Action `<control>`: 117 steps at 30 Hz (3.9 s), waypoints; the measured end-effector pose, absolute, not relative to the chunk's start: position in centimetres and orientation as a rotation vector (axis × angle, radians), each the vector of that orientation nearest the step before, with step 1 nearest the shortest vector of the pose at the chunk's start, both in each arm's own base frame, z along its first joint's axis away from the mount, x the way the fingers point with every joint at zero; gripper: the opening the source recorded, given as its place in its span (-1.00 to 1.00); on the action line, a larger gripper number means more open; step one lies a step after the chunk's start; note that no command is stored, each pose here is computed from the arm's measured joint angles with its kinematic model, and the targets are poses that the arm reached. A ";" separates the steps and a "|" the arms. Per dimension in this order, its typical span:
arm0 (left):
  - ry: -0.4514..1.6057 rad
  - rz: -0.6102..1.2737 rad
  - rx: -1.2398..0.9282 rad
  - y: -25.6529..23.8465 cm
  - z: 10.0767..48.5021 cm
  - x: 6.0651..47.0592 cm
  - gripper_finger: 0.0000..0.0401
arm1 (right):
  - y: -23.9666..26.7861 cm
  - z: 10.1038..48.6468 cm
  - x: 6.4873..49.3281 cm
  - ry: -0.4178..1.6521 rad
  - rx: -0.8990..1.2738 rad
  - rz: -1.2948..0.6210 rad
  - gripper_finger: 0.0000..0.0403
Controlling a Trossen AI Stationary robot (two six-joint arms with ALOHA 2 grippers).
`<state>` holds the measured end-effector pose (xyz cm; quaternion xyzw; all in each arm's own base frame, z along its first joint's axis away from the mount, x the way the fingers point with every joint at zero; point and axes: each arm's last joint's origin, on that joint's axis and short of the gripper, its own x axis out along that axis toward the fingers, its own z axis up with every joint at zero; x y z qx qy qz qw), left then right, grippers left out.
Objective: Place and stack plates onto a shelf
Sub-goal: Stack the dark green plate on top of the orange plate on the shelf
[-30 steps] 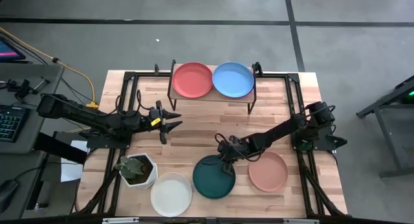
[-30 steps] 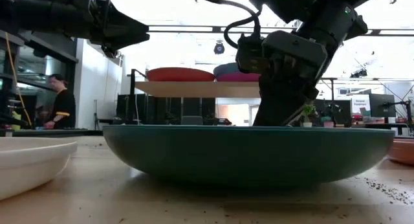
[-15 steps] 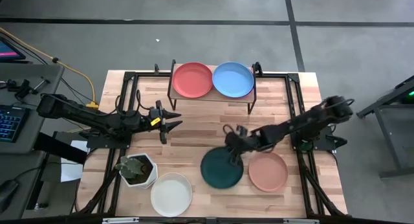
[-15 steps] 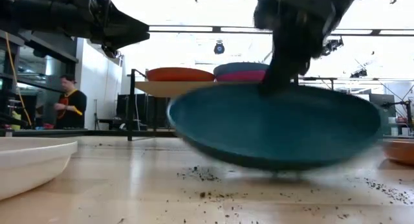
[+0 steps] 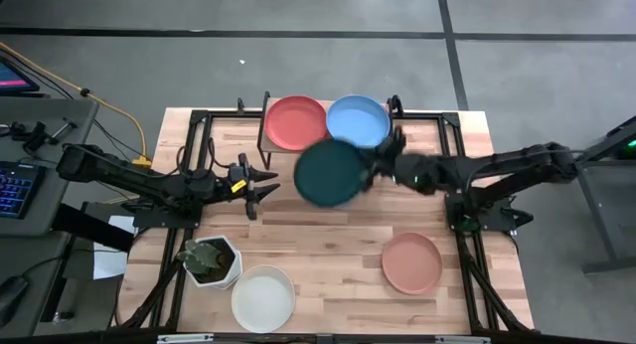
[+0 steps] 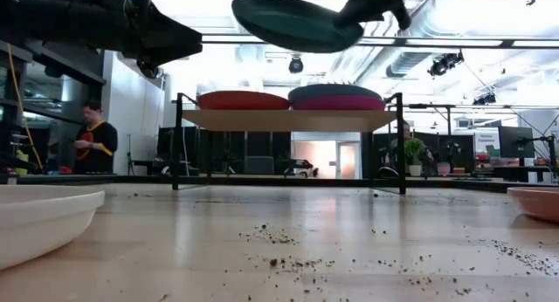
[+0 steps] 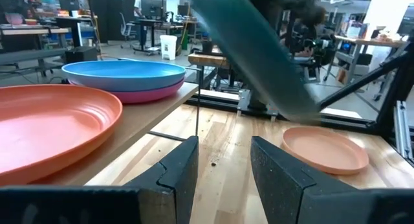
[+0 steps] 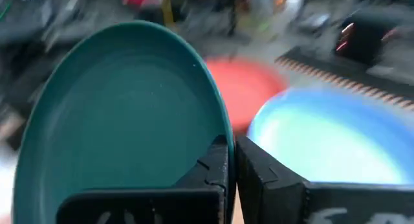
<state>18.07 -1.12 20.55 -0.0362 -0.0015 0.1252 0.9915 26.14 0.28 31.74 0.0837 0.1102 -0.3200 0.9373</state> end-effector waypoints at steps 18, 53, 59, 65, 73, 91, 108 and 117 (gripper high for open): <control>-0.031 0.280 -0.062 -0.6 20.8 18.1 -0.35 | -13.4 30.4 31.8 -0.072 0.519 -0.739 -1.00; -0.049 0.275 -0.109 -0.6 21.0 18.1 -0.35 | -17.5 31.5 36.2 0.327 0.511 -0.793 -1.00; -0.050 0.276 -0.109 -0.6 21.0 18.1 -0.35 | -17.7 30.8 36.6 0.335 0.514 -0.784 -0.81; -0.051 0.277 -0.109 -0.6 21.0 18.1 -0.35 | -17.8 30.6 36.8 0.343 0.487 -0.778 -0.45; -0.048 0.276 -0.108 -0.6 20.9 18.1 -0.35 | -16.6 33.6 34.7 0.377 0.343 -0.739 -0.21; -0.047 0.276 -0.110 -0.6 20.9 18.1 -0.35 | -9.7 31.7 35.4 0.709 0.022 -0.744 -0.83; -0.042 0.275 -0.132 -0.6 20.8 18.1 -0.35 | -8.9 27.7 32.2 0.306 0.069 -0.832 -1.00; -0.061 0.286 -0.125 -0.6 21.0 18.1 -0.35 | -9.0 27.3 31.9 0.168 0.259 -0.658 -1.00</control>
